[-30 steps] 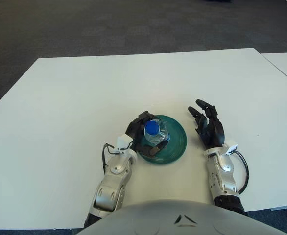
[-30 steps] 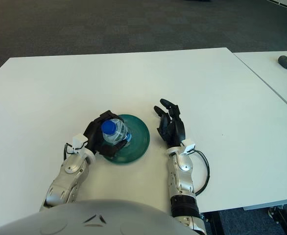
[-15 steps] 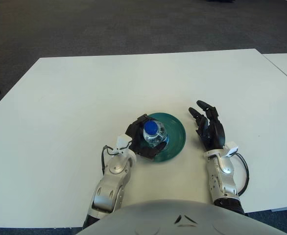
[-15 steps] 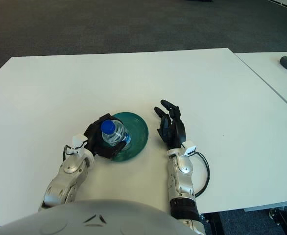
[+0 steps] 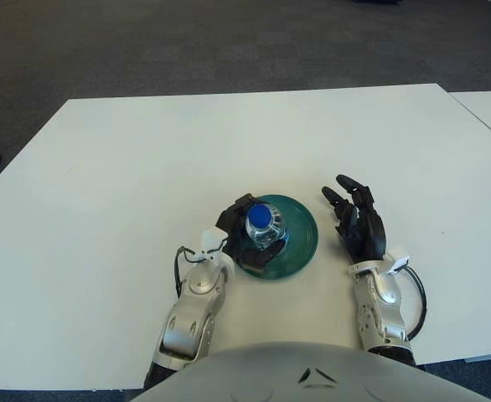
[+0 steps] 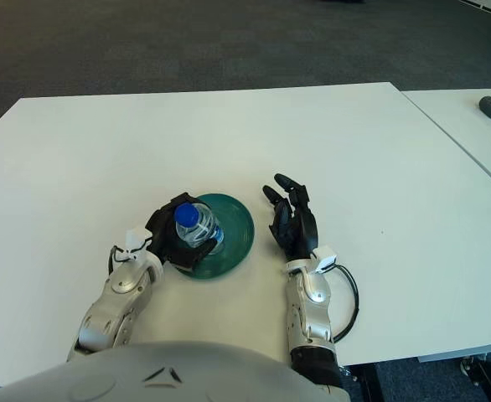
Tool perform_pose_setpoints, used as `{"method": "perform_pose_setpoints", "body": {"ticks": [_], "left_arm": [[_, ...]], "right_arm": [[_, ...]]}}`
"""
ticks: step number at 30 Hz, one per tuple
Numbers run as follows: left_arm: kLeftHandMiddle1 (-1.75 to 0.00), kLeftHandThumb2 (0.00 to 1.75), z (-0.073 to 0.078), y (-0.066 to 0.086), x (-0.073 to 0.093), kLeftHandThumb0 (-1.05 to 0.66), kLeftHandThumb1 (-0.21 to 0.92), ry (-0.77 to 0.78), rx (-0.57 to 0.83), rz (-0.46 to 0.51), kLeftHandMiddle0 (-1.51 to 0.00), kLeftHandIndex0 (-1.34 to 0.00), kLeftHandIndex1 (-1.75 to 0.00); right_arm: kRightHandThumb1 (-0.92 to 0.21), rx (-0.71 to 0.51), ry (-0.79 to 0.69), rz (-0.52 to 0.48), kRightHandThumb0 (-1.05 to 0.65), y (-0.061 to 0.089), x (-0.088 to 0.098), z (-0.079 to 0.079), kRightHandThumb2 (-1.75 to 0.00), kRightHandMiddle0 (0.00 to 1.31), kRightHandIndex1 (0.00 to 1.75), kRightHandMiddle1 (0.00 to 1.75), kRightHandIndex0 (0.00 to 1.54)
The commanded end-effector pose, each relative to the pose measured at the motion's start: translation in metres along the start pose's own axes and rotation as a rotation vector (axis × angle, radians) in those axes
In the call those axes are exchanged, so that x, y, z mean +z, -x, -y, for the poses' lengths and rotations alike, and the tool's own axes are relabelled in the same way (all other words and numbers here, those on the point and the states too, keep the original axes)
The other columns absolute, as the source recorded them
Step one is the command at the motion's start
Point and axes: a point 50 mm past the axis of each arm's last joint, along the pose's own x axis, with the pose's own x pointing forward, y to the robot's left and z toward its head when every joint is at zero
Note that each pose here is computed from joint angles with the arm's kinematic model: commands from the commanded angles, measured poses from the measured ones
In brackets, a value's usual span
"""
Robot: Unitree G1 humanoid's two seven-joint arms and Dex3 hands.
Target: Put the bottle into the plate.
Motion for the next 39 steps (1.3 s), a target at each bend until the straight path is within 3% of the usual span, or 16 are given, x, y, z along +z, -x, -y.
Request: {"method": "perform_pose_setpoints", "body": {"ticks": [1, 19, 20, 22, 23, 24, 25, 26, 28, 32, 35, 39], "left_arm": [[-1.75, 1.39, -0.002, 0.0, -0.012, -0.03, 0.19, -0.013, 0.021, -0.064, -1.23, -1.06, -1.75], [-1.75, 1.33, -0.007, -0.009, -0.014, -0.08, 0.23, -0.033, 0.003, -0.081, -1.21, -1.02, -1.75], [-1.75, 1.29, -0.007, -0.01, -0.014, -0.21, 0.29, -0.042, -0.004, -0.08, -1.1, -0.85, -1.75], [-1.75, 1.24, -0.007, -0.011, -0.014, -0.32, 0.35, -0.049, -0.017, -0.073, -1.0, -0.69, -1.75], [-1.75, 1.22, -0.007, -0.012, -0.014, -0.21, 0.38, -0.048, -0.022, -0.069, -0.79, -0.58, -1.74], [-1.75, 1.21, -0.007, -0.012, -0.014, -0.17, 0.4, -0.048, -0.028, -0.065, -0.71, -0.55, -1.74], [-1.71, 1.0, -0.008, -0.012, -0.014, 0.02, 0.54, -0.066, -0.038, -0.06, -0.58, -0.36, -1.66], [-1.58, 0.88, -0.008, -0.013, -0.015, -0.14, 0.57, -0.08, -0.045, -0.057, -0.48, -0.29, -1.53], [-1.08, 0.52, -0.008, -0.012, -0.015, -0.56, 0.71, -0.121, -0.06, -0.049, -0.29, -0.12, -1.17], [-0.48, 0.2, -0.009, -0.012, -0.014, -0.87, 0.87, -0.202, -0.088, -0.041, -0.22, -0.02, -0.81], [-0.21, 0.14, -0.01, -0.011, -0.015, -0.96, 0.9, -0.265, -0.107, -0.041, -0.19, -0.01, -0.64], [-0.07, 0.17, -0.012, -0.012, -0.015, -1.02, 0.92, -0.343, -0.117, -0.033, -0.07, 0.0, -0.31]], "right_arm": [[-0.92, -0.044, -0.045, -0.115, -0.68, 0.018, -0.021, 0.004, -0.73, 0.08, 0.55, 0.96, 0.49], [-0.92, -0.042, -0.05, -0.102, -0.67, 0.018, -0.02, 0.001, -0.73, 0.08, 0.56, 0.96, 0.51], [-0.92, -0.041, -0.053, -0.101, -0.68, 0.018, -0.02, 0.001, -0.73, 0.08, 0.56, 0.96, 0.5], [-0.92, -0.039, -0.059, -0.101, -0.68, 0.018, -0.02, 0.001, -0.73, 0.07, 0.56, 0.96, 0.5], [-0.92, -0.038, -0.062, -0.101, -0.68, 0.018, -0.02, 0.001, -0.73, 0.07, 0.56, 0.96, 0.5], [-0.92, -0.037, -0.066, -0.103, -0.68, 0.018, -0.02, 0.0, -0.72, 0.07, 0.56, 0.96, 0.5], [-0.92, -0.036, -0.07, -0.104, -0.68, 0.018, -0.02, 0.0, -0.72, 0.07, 0.56, 0.96, 0.5], [-0.92, -0.036, -0.072, -0.105, -0.68, 0.018, -0.02, 0.0, -0.72, 0.07, 0.56, 0.96, 0.5], [-0.92, -0.035, -0.073, -0.107, -0.68, 0.018, -0.02, 0.0, -0.71, 0.07, 0.56, 0.96, 0.5], [-0.92, -0.035, -0.072, -0.106, -0.69, 0.018, -0.02, 0.0, -0.72, 0.06, 0.56, 0.96, 0.51], [-0.92, -0.036, -0.07, -0.104, -0.7, 0.018, -0.02, 0.0, -0.72, 0.06, 0.56, 0.96, 0.51], [-0.92, -0.038, -0.064, -0.102, -0.7, 0.018, -0.019, -0.001, -0.74, 0.06, 0.57, 0.96, 0.51]]}}
